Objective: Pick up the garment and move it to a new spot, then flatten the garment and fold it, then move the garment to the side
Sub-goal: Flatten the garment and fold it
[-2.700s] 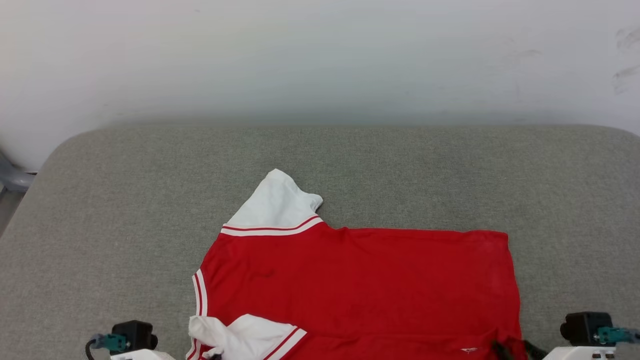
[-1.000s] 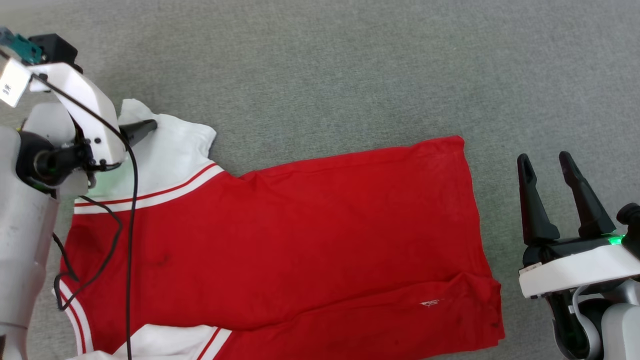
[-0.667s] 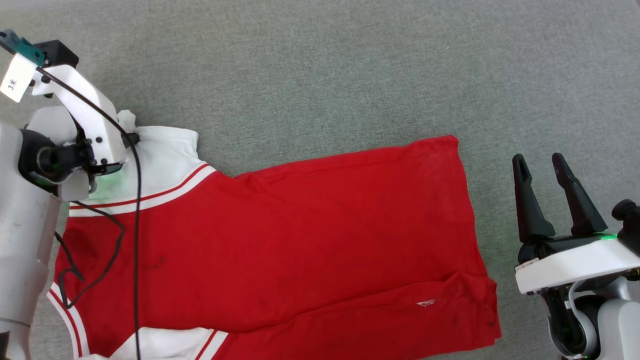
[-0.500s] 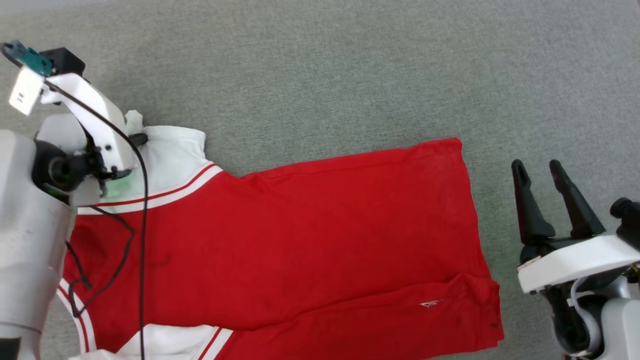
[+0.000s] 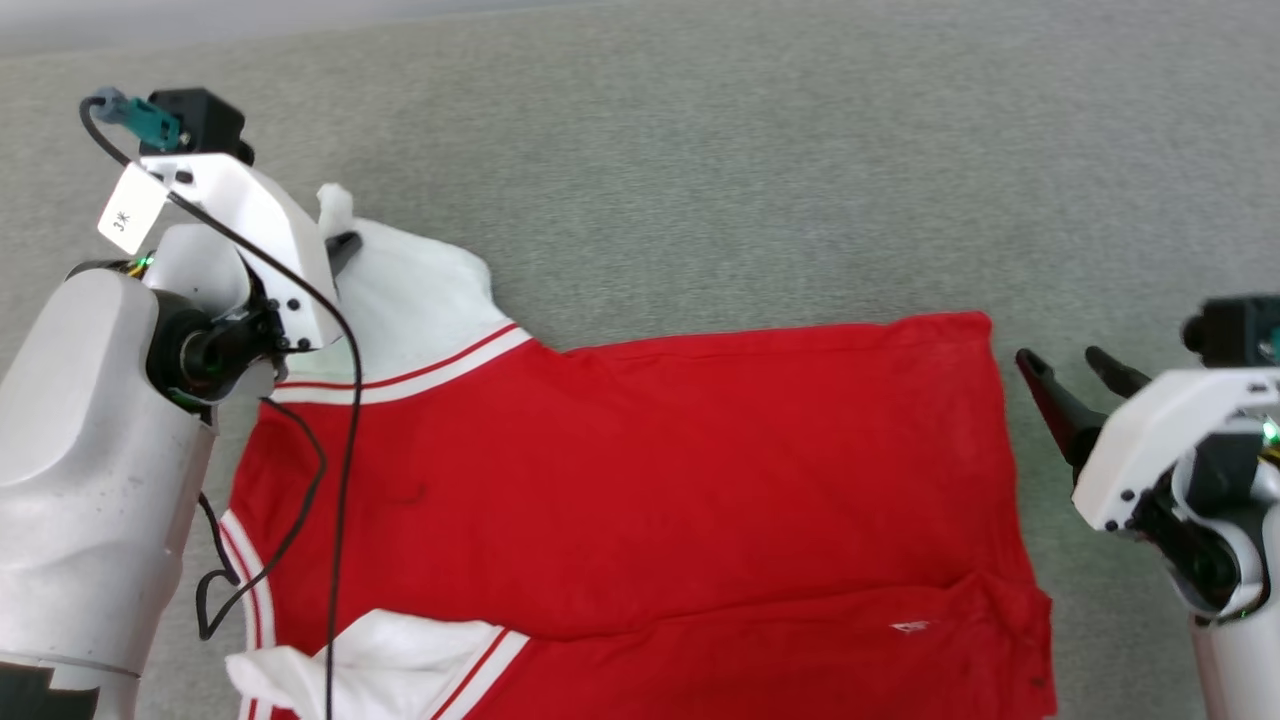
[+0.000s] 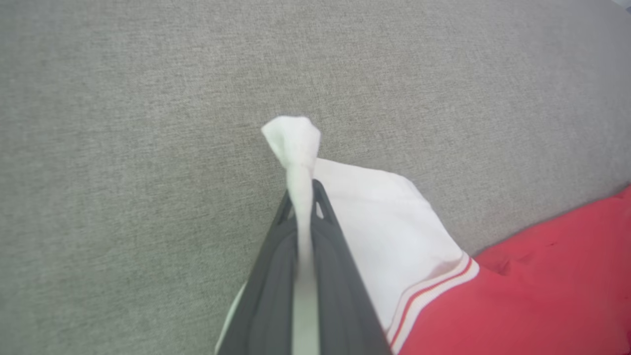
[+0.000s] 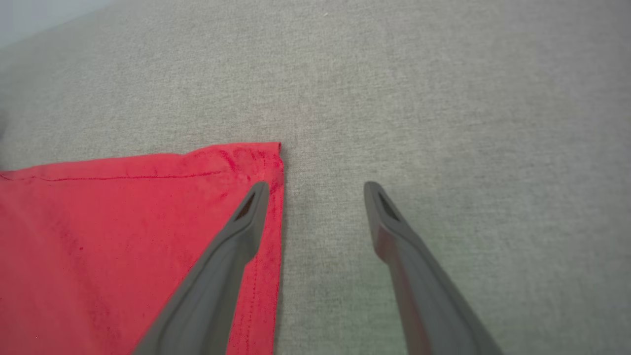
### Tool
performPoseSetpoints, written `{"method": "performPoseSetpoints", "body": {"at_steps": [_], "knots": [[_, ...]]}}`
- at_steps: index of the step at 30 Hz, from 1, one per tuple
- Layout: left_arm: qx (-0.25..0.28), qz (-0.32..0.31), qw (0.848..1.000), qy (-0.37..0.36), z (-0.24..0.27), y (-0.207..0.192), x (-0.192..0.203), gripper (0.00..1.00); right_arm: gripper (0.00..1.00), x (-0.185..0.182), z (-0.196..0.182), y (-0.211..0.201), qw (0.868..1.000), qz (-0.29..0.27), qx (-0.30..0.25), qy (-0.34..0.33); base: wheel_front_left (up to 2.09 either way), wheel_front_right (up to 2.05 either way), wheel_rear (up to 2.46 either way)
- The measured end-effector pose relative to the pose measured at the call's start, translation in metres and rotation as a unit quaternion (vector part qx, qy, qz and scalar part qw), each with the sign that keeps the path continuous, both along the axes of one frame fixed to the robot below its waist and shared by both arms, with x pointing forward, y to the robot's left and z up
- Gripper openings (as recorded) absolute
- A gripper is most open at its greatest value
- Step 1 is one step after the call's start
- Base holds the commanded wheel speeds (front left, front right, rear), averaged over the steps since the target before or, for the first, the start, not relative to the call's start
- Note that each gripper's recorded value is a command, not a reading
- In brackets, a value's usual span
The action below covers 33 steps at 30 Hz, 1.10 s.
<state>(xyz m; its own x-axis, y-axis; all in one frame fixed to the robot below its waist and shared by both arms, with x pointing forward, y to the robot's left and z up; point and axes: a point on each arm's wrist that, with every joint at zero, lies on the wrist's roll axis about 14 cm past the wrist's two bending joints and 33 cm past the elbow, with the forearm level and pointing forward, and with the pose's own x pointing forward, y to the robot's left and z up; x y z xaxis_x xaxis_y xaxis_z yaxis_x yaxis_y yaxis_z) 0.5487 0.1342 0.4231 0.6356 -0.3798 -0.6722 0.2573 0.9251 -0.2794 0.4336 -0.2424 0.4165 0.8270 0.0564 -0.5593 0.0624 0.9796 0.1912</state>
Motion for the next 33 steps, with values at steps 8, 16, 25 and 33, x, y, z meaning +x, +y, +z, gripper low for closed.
{"method": "performPoseSetpoints", "body": {"at_steps": [8,16,25,33], "knots": [[-0.008,-0.005,0.999,-0.042,0.014,0.005,-0.002,0.00,1.00,0.031,-0.031,0.033,0.986,0.103,-0.030,0.124,0.00,0.00,0.00],[-0.002,-0.005,0.999,-0.033,0.002,0.014,-0.013,0.00,1.00,0.029,-0.066,0.041,0.962,0.138,-0.040,0.232,0.00,0.00,0.00],[-0.005,0.004,0.998,-0.061,0.014,0.019,-0.015,0.00,0.00,0.035,-0.051,0.049,0.965,0.144,-0.023,0.218,0.00,0.00,0.00],[-0.016,0.036,0.994,-0.100,0.042,0.035,-0.029,0.00,0.00,0.046,0.003,0.045,0.988,0.120,-0.016,0.101,0.00,0.00,0.00]]}}
